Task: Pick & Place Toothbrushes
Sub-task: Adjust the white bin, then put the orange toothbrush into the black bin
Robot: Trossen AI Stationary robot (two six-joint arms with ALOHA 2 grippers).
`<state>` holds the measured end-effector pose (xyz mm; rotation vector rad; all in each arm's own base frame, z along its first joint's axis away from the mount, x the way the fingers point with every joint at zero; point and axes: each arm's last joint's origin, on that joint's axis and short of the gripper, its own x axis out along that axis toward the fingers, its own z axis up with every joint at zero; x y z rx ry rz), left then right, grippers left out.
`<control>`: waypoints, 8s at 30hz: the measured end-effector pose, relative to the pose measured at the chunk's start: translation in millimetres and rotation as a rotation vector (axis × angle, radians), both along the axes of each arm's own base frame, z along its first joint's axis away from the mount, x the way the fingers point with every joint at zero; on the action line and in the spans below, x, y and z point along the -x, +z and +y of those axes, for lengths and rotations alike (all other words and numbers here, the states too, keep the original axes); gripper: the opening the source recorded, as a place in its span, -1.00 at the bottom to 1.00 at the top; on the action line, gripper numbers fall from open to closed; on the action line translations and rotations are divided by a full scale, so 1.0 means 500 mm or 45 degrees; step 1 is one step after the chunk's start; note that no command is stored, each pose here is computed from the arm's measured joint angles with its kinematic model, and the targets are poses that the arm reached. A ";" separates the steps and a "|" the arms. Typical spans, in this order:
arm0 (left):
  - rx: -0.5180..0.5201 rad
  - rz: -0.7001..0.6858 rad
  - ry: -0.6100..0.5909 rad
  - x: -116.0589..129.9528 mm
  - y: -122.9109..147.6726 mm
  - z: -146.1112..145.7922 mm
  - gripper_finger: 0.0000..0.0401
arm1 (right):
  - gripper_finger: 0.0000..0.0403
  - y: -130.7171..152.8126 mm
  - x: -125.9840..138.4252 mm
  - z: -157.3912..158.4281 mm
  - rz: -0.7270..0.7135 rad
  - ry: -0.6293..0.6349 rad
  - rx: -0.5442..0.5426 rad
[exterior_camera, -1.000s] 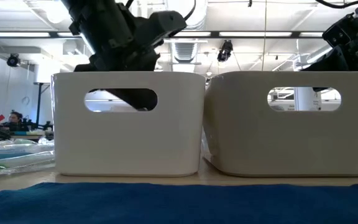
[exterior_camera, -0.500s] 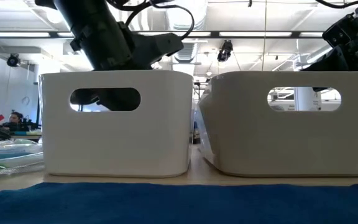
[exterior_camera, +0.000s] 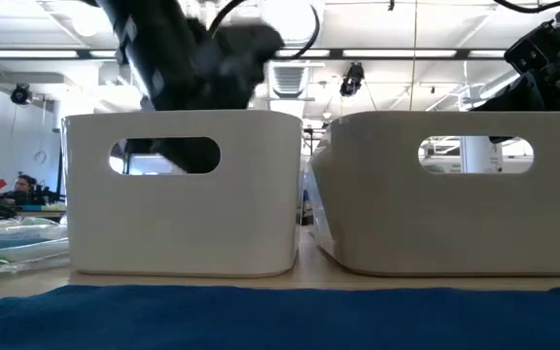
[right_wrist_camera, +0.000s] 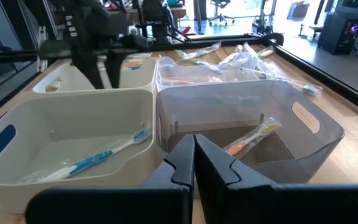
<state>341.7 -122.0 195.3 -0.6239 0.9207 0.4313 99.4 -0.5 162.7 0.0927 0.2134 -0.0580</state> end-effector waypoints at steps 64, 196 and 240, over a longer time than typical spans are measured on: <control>-0.056 0.289 0.129 0.098 0.006 -0.001 -0.38 | -0.96 0.000 0.000 0.000 0.000 0.001 0.004; -0.932 -0.830 -0.694 0.461 -0.050 0.184 -0.97 | -0.96 0.203 -0.063 -0.034 -0.103 -0.806 0.069; -0.932 -0.827 -0.695 0.461 -0.050 0.184 -0.97 | -0.96 0.166 -0.227 0.322 1.131 -1.337 -1.054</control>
